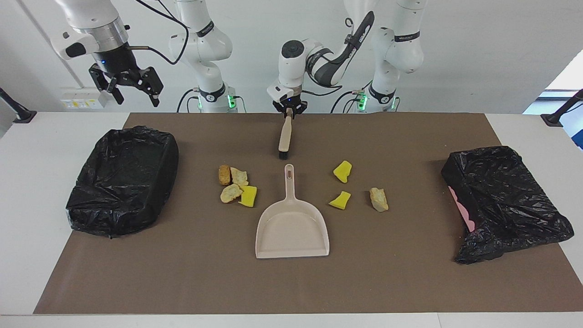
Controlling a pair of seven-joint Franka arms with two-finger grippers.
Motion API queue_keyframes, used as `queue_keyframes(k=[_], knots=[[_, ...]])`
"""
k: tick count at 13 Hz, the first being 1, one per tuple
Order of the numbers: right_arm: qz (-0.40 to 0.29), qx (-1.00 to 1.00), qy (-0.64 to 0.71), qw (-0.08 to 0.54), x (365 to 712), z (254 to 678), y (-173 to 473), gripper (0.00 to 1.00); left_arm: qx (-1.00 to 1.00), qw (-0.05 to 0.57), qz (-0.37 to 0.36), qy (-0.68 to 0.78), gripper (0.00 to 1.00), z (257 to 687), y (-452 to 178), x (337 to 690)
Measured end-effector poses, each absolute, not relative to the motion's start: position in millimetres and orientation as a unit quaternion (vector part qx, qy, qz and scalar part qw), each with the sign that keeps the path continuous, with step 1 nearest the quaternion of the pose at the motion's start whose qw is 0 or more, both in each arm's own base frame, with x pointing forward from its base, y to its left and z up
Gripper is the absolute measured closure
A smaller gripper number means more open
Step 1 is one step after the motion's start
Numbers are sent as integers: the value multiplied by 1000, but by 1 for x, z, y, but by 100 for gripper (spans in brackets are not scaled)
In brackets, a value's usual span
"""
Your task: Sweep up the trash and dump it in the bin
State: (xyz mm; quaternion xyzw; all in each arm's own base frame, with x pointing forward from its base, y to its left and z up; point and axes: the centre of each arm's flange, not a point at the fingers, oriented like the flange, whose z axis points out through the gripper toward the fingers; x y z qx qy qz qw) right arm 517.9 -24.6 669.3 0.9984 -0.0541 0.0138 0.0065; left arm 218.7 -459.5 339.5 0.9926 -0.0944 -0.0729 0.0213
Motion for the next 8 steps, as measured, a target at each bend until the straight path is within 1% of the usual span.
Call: queue_keyframes(k=[2, 4, 7, 8], knots=[[14, 998, -54, 7, 518, 669, -25, 0, 993, 18, -76, -91, 74, 339, -457, 221], [14, 998, -54, 7, 518, 669, -25, 0, 994, 16, -79, -77, 74, 341, -451, 233], [14, 998, -54, 7, 518, 669, -25, 0, 996, 14, -82, -31, 74, 348, -424, 279], [14, 998, -54, 7, 518, 669, -25, 0, 997, 15, -80, -13, 74, 348, -409, 301]])
